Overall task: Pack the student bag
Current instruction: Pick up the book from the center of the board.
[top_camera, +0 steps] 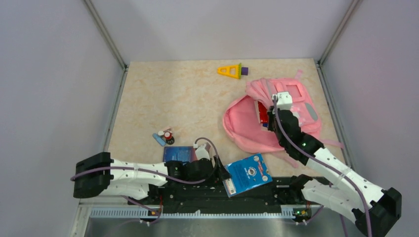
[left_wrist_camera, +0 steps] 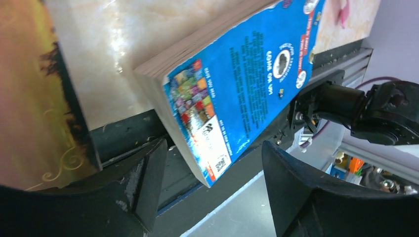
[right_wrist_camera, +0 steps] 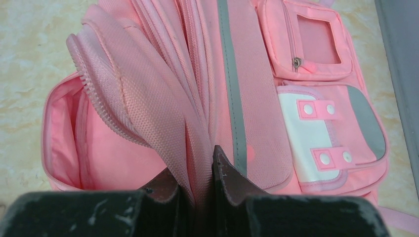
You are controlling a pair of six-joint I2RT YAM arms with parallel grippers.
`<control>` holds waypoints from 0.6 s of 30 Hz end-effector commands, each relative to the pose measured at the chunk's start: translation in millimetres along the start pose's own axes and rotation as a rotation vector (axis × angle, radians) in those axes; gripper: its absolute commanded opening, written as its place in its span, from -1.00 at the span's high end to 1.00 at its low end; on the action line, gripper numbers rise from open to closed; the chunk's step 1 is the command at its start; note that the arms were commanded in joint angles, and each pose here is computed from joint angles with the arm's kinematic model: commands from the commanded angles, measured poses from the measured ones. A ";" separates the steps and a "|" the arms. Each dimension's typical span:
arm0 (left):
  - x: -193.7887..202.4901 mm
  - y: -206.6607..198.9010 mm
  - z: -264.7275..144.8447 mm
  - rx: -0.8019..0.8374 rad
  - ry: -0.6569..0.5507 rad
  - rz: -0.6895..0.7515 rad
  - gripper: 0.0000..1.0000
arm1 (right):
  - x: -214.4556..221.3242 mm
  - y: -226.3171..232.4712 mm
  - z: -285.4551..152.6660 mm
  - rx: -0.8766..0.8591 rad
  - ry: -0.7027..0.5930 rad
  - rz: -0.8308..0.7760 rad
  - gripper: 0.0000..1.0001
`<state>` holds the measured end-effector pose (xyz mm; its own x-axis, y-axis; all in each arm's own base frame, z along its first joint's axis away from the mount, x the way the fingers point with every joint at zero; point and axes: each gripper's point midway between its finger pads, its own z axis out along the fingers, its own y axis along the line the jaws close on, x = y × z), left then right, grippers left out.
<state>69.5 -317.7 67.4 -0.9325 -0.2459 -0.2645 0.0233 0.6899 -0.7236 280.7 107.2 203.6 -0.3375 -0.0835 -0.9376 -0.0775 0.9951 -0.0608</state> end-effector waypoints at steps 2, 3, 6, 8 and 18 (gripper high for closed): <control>-3.6 14.2 5.7 -0.033 -0.067 -0.140 -0.50 | -41.3 14.0 -8.1 -0.080 -0.140 0.148 1.00; -1.4 15.5 7.0 -0.030 -0.059 -0.158 -0.50 | -42.4 13.8 -8.8 -0.081 -0.143 0.150 1.00; 3.0 19.9 10.6 -0.018 -0.045 -0.201 -0.51 | -43.1 13.2 -9.8 -0.081 -0.146 0.151 1.00; 1.8 23.0 12.6 0.002 -0.058 -0.225 -0.51 | -42.3 13.0 -9.7 -0.080 -0.144 0.149 1.00; -0.8 31.7 25.2 0.004 -0.094 -0.263 -0.49 | -44.5 14.6 -8.8 -0.085 -0.145 0.144 1.00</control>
<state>76.7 -318.7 42.6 -0.8875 -0.4434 -0.1258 -0.1781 0.5817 -0.7937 278.2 106.6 203.6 -0.3320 -0.0785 -0.9400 -0.0834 0.9951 -0.0536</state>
